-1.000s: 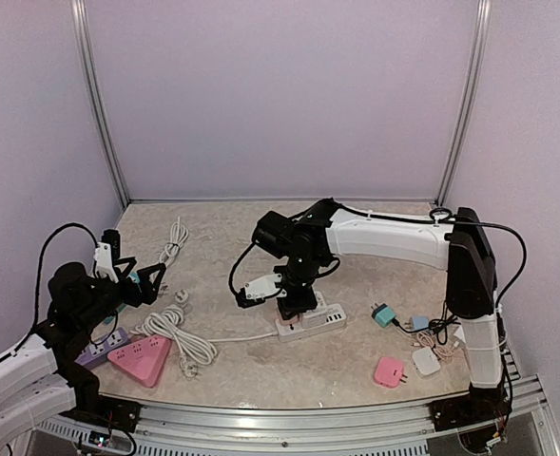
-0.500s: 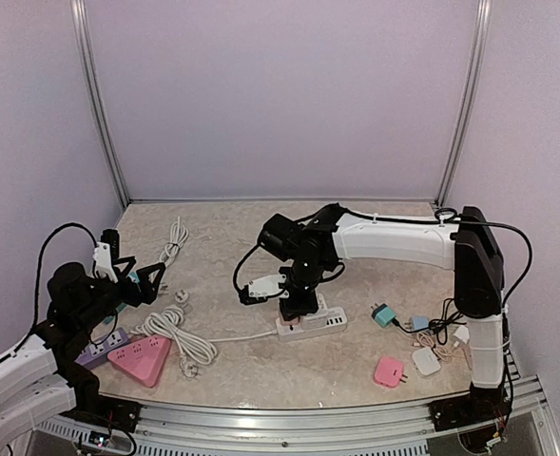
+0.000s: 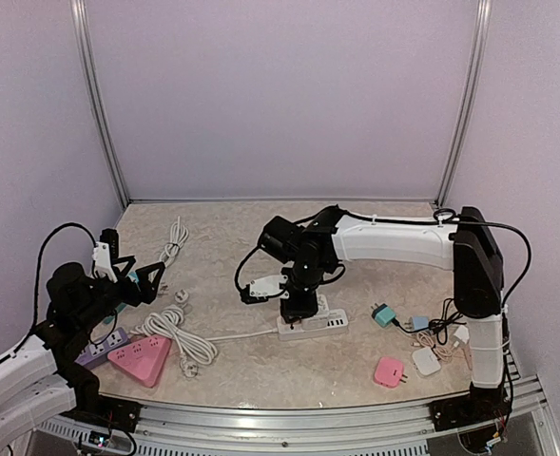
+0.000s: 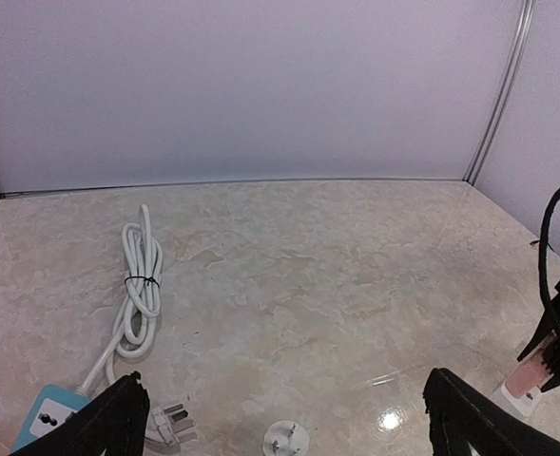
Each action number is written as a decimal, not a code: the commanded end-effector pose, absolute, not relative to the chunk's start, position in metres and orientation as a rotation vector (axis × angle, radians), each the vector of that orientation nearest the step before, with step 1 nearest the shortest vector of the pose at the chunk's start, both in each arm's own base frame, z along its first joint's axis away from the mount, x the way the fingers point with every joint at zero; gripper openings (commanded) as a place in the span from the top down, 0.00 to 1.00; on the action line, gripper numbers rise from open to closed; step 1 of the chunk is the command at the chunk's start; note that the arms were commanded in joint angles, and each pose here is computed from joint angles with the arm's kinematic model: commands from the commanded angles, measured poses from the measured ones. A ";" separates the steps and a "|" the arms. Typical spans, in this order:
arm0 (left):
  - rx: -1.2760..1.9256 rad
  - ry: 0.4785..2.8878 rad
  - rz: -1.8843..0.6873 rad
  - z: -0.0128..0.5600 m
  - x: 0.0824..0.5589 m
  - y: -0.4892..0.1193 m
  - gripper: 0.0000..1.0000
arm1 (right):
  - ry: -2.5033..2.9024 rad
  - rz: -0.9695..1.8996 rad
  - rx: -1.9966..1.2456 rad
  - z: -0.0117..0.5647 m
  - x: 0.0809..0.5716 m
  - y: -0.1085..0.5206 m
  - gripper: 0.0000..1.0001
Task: Insert the plug
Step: Insert the plug into the socket, then move the socket to the center of the board, then press the plug into the socket, then pick up the socket from the center of the board, then place the socket at the center of the board.
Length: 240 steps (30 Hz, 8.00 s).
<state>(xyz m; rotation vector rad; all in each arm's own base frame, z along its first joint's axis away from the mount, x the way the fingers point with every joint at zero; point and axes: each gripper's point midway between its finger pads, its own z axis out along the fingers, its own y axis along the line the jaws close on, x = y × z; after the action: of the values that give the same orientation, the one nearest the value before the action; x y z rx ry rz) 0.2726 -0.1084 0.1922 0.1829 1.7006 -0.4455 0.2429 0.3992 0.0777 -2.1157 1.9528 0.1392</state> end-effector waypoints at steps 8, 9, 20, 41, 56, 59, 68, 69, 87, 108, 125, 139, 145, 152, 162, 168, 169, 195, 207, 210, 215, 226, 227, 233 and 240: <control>0.176 1.692 -0.446 0.191 0.272 -0.106 0.01 | 1.862 0.248 -2.012 0.122 0.244 0.433 0.23; 0.178 1.692 -0.445 0.191 0.272 -0.107 0.01 | 1.841 0.263 -1.998 0.131 0.244 0.437 0.22; 0.170 1.676 -0.433 0.195 0.272 -0.104 0.01 | 1.770 0.257 -1.978 0.145 0.211 0.471 0.24; 0.043 1.565 -0.315 0.224 0.273 -0.057 0.01 | 2.017 0.119 -2.046 0.018 0.233 0.493 0.69; 0.036 1.557 -0.300 0.226 0.273 -0.052 0.01 | 2.325 -0.072 -1.606 0.013 0.349 0.420 1.00; 0.038 1.556 -0.301 0.226 0.273 -0.052 0.01 | 2.387 -0.129 -1.428 0.012 0.393 0.393 1.00; 0.029 1.551 -0.287 0.228 0.274 -0.048 0.01 | 2.580 -0.148 -0.774 0.004 0.524 0.276 1.00; 0.027 1.552 -0.284 0.227 0.274 -0.047 0.01 | 2.585 -0.165 -0.726 0.004 0.535 0.260 1.00; 0.013 1.534 -0.268 0.232 0.273 -0.041 0.01 | 2.683 -0.054 0.177 0.022 0.592 0.047 0.93; 0.018 1.503 -0.261 0.240 0.269 -0.038 0.01 | 2.489 -0.038 -0.097 0.182 0.524 0.120 1.00; 0.014 1.493 -0.260 0.242 0.268 -0.037 0.01 | 2.667 0.023 -0.036 0.095 0.474 0.124 1.00; 0.013 1.484 -0.264 0.244 0.267 -0.037 0.01 | 2.571 -0.036 0.014 0.139 0.467 0.110 1.00; 0.015 1.480 -0.266 0.245 0.267 -0.038 0.01 | 2.548 -0.036 -0.011 0.154 0.470 0.112 1.00; 0.017 1.474 -0.265 0.247 0.266 -0.038 0.01 | 2.609 -0.075 0.007 0.114 0.463 0.107 1.00; 0.017 1.477 -0.264 0.246 0.266 -0.037 0.01 | 2.602 -0.083 0.013 0.122 0.458 0.104 1.00; 0.075 1.460 -0.222 0.257 0.265 -0.039 0.01 | 2.510 -0.034 -0.004 0.174 0.457 0.112 1.00; 0.104 1.457 -0.198 0.262 0.265 -0.040 0.01 | 2.492 -0.017 -0.010 0.182 0.456 0.115 1.00; 0.799 3.005 0.039 0.101 0.260 0.061 0.01 | 2.445 0.061 -0.395 0.171 0.371 0.205 0.00; 0.871 2.959 -0.020 0.033 0.291 0.047 0.01 | 2.479 0.017 -0.418 0.159 0.353 0.209 0.01; 0.859 2.971 0.026 0.023 0.301 0.052 0.01 | 2.468 0.018 -0.430 0.162 0.353 0.213 0.00; 0.874 2.985 0.064 0.012 0.308 0.053 0.10 | 2.473 0.004 -0.447 0.160 0.352 0.214 0.00; 0.771 2.810 -0.096 0.073 0.344 0.019 0.93 | 2.482 -0.014 -0.466 0.159 0.350 0.219 0.00; 0.743 2.775 -0.077 0.087 0.354 0.019 0.98 | 2.477 -0.014 -0.469 0.161 0.349 0.220 0.00; 0.832 2.555 0.123 0.175 0.401 -0.023 1.00 | 2.449 0.003 -0.462 0.173 0.346 0.224 0.00; 1.184 2.233 0.009 0.249 0.414 -0.187 1.00 | 2.401 0.001 -0.348 0.201 0.339 0.207 0.00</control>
<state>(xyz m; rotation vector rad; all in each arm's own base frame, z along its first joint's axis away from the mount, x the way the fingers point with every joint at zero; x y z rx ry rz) 0.4168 -0.1057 0.2140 1.0584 2.3844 0.1270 0.3465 0.2192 0.1662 -0.4435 2.4634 -0.0062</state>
